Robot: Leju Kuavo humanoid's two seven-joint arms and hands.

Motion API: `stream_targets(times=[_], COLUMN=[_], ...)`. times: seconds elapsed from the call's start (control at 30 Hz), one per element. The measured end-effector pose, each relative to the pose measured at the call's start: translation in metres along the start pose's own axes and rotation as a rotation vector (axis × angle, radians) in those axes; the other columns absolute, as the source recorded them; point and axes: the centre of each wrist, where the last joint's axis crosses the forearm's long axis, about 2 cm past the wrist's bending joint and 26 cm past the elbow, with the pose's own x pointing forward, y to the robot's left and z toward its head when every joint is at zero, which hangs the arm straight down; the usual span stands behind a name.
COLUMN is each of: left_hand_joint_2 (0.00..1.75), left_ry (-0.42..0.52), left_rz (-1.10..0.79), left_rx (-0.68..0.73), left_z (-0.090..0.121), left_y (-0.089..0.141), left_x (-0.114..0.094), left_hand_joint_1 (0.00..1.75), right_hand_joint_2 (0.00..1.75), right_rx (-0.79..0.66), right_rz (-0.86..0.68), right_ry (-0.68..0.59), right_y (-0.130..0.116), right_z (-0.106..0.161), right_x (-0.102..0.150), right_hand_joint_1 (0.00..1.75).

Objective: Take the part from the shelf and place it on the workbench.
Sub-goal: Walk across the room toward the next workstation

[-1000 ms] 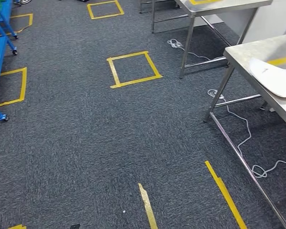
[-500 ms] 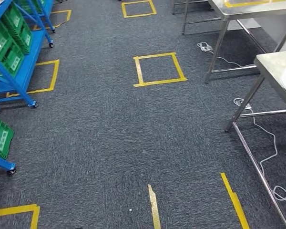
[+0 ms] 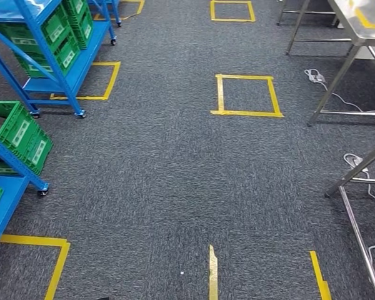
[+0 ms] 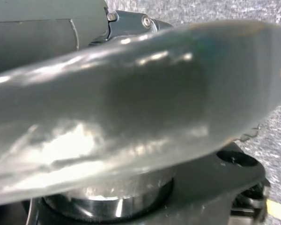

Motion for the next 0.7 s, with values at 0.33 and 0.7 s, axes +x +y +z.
stream_targets(times=[0.33,0.7], left_hand_joint_2=[0.00,0.00], left_ry=[-0.071,-0.072], left_rz=[-0.011,0.020], left_rx=[0.087,0.161], left_z=[-0.003,-0.008], left_y=[0.006,0.023], left_x=[0.005,0.003], left_hand_joint_1=[0.00,0.00], right_hand_joint_2=[0.00,0.00], right_rx=[0.036,0.064], right_rz=[-0.071,-0.018], right_ry=[0.004,0.010], right_y=[0.002,0.006], right_z=[0.000,0.000], right_x=[-0.005,-0.008], right_hand_joint_1=[0.00,0.00])
